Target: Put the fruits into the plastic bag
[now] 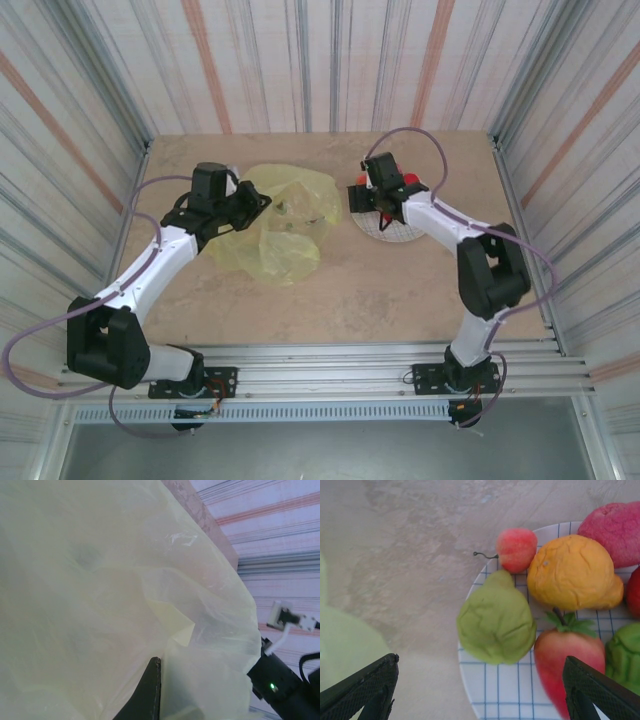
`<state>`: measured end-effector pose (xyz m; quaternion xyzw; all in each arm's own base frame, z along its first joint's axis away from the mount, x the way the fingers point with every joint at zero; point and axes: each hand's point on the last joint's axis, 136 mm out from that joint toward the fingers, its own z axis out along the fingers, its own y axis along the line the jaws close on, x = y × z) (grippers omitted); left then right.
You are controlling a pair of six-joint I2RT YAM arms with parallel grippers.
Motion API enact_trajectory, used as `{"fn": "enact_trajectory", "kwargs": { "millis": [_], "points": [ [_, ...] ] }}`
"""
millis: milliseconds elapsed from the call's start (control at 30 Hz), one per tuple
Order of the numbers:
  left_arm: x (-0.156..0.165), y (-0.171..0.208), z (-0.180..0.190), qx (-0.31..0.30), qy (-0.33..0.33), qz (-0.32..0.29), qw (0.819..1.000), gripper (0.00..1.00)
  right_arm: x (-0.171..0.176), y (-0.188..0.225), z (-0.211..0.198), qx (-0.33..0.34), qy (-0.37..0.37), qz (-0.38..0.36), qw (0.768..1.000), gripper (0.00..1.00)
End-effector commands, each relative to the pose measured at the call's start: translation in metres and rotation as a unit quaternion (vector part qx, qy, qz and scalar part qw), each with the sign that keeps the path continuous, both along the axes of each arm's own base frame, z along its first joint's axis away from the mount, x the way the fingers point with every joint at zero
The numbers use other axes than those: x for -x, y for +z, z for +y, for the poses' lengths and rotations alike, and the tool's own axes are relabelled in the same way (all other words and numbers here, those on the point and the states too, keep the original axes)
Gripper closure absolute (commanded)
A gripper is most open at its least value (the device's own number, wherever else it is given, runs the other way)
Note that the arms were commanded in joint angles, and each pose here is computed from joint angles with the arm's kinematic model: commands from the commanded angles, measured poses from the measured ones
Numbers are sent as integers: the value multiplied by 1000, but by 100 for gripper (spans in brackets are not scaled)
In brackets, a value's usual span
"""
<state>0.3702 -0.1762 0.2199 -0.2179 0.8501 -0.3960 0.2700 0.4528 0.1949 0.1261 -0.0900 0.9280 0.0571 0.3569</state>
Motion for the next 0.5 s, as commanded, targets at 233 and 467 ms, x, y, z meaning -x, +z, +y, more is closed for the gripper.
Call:
{"fn": "enact_trajectory", "kwargs": {
  "millis": [233, 467],
  "points": [
    [0, 4, 7, 21, 5, -4, 1000, 100, -24, -41, 1, 115, 14, 49, 992, 17],
    [-1, 3, 8, 25, 5, -3, 1000, 100, -32, -59, 1, 144, 16, 66, 987, 20]
  ]
}}
